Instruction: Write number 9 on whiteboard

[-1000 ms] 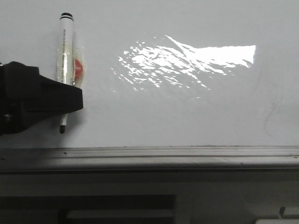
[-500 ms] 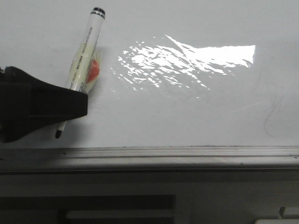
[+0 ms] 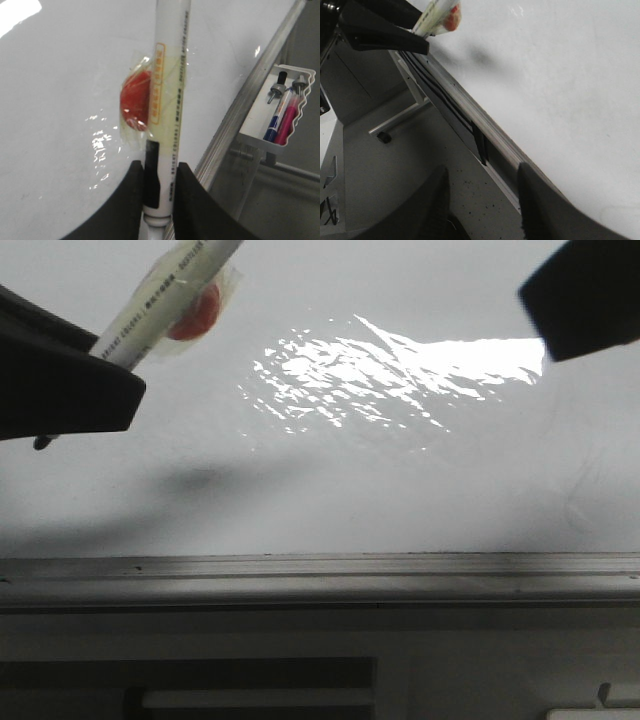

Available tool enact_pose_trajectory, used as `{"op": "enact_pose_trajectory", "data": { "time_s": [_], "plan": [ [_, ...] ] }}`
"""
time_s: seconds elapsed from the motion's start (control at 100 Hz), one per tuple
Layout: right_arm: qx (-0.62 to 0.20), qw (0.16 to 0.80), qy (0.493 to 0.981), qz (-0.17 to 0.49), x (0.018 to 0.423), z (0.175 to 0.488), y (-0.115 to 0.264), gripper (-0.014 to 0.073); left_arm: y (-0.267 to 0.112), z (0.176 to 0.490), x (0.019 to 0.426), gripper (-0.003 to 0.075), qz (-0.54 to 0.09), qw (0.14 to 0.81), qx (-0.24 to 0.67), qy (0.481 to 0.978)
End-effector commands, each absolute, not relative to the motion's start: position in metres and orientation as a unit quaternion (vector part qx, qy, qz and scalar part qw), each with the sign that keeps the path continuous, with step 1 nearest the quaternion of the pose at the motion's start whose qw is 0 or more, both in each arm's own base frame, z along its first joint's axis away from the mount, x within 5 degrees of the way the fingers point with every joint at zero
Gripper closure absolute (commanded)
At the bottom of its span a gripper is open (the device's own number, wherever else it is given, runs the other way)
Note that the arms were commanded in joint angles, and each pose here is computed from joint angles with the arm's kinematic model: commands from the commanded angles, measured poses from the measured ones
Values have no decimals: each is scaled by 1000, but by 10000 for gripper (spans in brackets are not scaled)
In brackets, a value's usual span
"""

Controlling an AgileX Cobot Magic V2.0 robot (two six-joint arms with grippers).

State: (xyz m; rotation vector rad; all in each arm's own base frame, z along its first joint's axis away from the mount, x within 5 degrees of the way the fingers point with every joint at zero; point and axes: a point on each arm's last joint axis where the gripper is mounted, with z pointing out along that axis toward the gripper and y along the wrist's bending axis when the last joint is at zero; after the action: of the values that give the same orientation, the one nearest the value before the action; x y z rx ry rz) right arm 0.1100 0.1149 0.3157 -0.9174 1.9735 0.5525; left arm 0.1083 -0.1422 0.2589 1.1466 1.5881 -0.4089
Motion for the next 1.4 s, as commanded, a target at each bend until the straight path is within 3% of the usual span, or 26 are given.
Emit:
{"op": "enact_pose_trajectory", "data": {
  "time_s": [0.0, 0.11, 0.26, 0.52, 1.15, 1.39],
  "plan": [
    [-362, 479, 764, 235, 120, 329, 129, 300, -149, 275, 103, 741, -179, 571, 513, 616],
    [-388, 465, 757, 247, 120, 322, 146, 300, -156, 273, 99, 741, -173, 571, 552, 582],
    [-411, 468, 736, 266, 114, 319, 165, 300, -164, 266, 99, 741, -176, 558, 573, 574],
    [-383, 509, 717, 284, 117, 328, 168, 300, -167, 267, 97, 741, -194, 562, 575, 561],
    [-357, 500, 738, 280, 125, 329, 161, 300, -148, 261, 86, 741, -177, 571, 579, 554],
    [-378, 460, 749, 291, 121, 329, 171, 300, -156, 253, 86, 741, -196, 557, 593, 548]
  ]
}}
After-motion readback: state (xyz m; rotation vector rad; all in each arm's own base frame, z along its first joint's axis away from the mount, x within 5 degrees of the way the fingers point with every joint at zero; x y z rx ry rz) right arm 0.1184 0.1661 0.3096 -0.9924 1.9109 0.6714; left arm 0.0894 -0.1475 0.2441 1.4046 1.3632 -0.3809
